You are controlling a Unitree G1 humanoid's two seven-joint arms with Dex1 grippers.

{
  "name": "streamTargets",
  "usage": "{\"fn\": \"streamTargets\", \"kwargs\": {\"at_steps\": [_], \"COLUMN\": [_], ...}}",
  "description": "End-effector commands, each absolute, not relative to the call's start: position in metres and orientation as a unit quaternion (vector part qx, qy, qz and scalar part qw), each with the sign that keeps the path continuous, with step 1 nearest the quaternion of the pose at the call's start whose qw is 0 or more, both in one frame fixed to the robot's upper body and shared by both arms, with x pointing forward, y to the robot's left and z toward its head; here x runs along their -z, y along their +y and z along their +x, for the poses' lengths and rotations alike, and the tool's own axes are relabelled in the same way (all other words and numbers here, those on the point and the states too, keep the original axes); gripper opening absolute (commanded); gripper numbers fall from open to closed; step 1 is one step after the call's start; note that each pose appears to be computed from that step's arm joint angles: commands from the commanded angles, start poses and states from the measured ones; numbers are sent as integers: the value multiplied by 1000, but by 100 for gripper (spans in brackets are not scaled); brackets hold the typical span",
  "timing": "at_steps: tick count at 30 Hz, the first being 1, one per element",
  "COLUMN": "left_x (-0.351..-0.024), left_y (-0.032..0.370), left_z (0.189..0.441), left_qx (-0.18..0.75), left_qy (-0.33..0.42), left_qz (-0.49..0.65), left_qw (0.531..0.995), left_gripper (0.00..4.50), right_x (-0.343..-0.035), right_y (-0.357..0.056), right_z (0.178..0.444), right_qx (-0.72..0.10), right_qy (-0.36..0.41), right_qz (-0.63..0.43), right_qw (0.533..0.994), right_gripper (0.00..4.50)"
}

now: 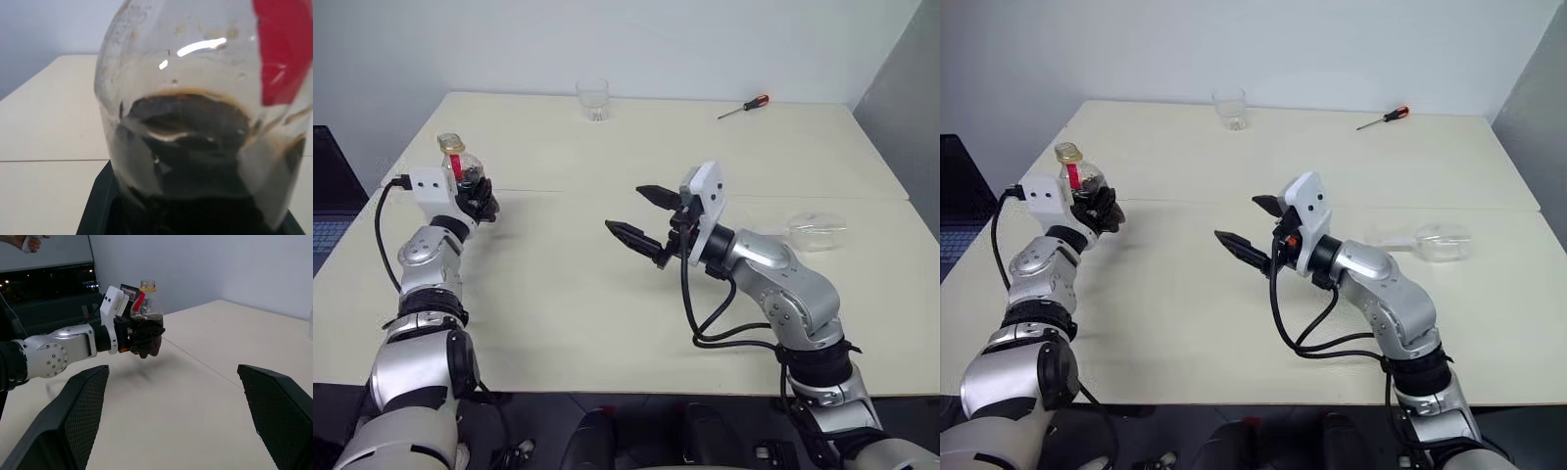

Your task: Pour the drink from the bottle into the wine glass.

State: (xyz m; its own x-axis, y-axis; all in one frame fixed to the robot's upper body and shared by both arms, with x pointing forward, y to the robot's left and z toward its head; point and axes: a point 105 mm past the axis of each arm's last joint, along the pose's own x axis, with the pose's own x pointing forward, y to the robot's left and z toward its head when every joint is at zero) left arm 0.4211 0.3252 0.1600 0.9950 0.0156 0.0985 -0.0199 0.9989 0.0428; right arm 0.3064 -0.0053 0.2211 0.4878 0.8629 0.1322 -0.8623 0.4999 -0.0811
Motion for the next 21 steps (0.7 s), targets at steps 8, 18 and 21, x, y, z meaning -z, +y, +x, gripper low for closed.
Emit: {"fn": "streamTargets", "kwargs": {"at_steps": [8,18,21], "left_x": [-166,-150,-146], "left_y": [327,309,308], "left_z": [419,414,412], "left_qx": [-19,4,3], "left_qy": [-84,-89,-85], "left_qz": [2,-5,-7], "left_qw": [996,996,996], "left_gripper": [165,165,165], "right_x": [-240,-239,-239], "right_y": [-6,-9,-9], "right_z": [303,305,306], "right_qx": [-496,-490,-490], "right_qy": [-116,-115,-116], "right_qz": [-3,-6,-6], "right_qw": [861,864,864], "right_gripper": [448,448,448]}}
